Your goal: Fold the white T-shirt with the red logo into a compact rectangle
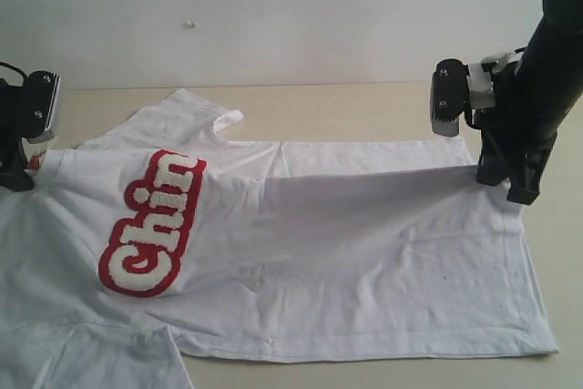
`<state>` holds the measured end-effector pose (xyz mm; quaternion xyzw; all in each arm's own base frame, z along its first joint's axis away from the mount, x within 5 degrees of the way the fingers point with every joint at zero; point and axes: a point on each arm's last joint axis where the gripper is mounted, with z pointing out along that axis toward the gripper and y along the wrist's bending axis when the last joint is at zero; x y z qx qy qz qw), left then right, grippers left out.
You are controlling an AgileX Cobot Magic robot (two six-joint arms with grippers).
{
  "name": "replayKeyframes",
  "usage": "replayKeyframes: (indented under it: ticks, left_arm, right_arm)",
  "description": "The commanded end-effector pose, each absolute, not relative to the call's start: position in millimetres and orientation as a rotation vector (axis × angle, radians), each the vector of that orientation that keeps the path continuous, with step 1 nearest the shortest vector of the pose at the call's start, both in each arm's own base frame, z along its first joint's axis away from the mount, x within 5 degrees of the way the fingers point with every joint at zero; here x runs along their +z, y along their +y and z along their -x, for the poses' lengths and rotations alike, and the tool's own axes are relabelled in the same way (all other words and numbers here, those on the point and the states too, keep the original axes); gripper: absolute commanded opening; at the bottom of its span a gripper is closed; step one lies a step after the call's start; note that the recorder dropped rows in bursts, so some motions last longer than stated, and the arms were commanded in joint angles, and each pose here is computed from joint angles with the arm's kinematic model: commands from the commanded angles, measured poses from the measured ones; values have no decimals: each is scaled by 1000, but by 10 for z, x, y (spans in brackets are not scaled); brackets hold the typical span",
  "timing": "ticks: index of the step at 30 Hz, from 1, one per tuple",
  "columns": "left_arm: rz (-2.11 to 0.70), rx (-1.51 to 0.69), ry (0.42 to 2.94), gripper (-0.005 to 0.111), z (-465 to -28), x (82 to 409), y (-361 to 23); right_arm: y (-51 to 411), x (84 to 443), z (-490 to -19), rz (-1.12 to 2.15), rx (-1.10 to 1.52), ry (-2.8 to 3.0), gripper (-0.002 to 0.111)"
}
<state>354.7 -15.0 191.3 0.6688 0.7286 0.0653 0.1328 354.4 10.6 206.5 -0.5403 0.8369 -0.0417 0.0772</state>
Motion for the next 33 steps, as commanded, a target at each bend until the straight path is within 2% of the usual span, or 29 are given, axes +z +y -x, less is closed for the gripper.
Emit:
replayKeyframes:
  ticks: [1,7,10,14,21,26,33]
  left_arm:
    - [-1912,174,2140,0,-3539,1930,-143]
    - [-1929,158,2145,0,-3373,2207,-140]
    - [-1934,251,2133,0,-3282,2416,-95]
    - [-1909,390,2139,0,-3144,2875,-24]
    - [-1768,438,2052,0,-2806,3676,-65]
    - [-1683,426,2042,0,-2553,3968,-86]
    - [-1569,414,2029,0,-2286,4171,-108]
  right_arm:
    - [59,2360,-3542,1695,-174,2534,0]
    - [4,2684,-3474,1696,-258,2513,0]
    - [6,2800,-3426,1673,-281,2486,0]
    - [3,2975,-3332,1647,-313,2454,0]
    - [-3,3387,-3022,1595,-365,2400,0]
    - [-10,3741,-2731,1526,-443,2311,0]
    - [-14,4050,-2410,1486,-520,2202,0]
